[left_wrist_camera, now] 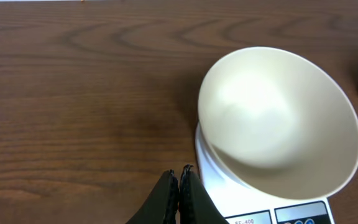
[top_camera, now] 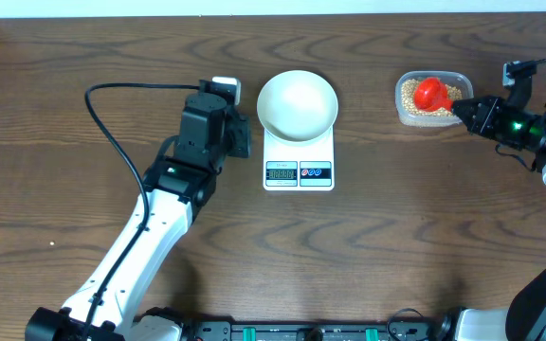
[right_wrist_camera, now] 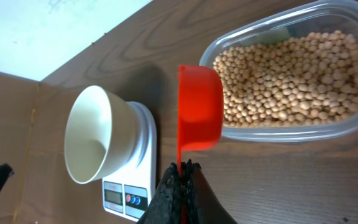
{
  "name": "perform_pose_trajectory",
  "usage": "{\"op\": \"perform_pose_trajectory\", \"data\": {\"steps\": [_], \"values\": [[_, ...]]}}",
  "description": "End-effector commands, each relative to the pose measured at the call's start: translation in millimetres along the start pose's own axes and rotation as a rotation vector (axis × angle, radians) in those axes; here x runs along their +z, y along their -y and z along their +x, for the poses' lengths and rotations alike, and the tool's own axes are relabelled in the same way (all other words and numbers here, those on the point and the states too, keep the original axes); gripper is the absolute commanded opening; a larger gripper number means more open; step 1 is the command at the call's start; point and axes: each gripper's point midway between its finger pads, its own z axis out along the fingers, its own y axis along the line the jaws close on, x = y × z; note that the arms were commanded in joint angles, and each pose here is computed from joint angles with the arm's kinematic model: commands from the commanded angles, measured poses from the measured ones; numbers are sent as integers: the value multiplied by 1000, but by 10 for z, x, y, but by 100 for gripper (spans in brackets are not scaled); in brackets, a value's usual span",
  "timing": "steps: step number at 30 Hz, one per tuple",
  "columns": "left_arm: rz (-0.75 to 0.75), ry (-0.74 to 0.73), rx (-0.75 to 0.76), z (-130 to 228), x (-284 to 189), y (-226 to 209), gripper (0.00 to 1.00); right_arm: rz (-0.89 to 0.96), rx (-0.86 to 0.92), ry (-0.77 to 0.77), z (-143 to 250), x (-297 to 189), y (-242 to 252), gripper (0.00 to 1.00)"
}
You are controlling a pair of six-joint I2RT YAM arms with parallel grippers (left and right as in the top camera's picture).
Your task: Scoop item into bowl and weigh 50g on scale
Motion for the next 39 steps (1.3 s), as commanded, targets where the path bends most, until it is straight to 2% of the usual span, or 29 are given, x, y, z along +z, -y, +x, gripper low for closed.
{"op": "perform_pose_trajectory", "data": {"steps": [1, 6, 13, 19, 30, 39], "values": [[-5, -18, 5, 65, 8, -20, 7, 52, -20, 29, -91, -54, 42, 1], [-6, -76, 8, 206, 1, -24, 7, 85, -9, 40, -116, -59, 98, 1], [199, -290, -15, 690, -121, 304, 8, 117, -7, 49, -133, -65, 153, 1], [178, -424, -27, 999, -226, 252, 9, 123, -7, 49, -133, -66, 164, 1], [183, -414, -21, 979, -218, 273, 8, 162, -9, 51, -134, -76, 229, 1], [205, -368, 77, 926, -317, 536, 9, 164, -27, 39, -106, -75, 234, 1]]}}
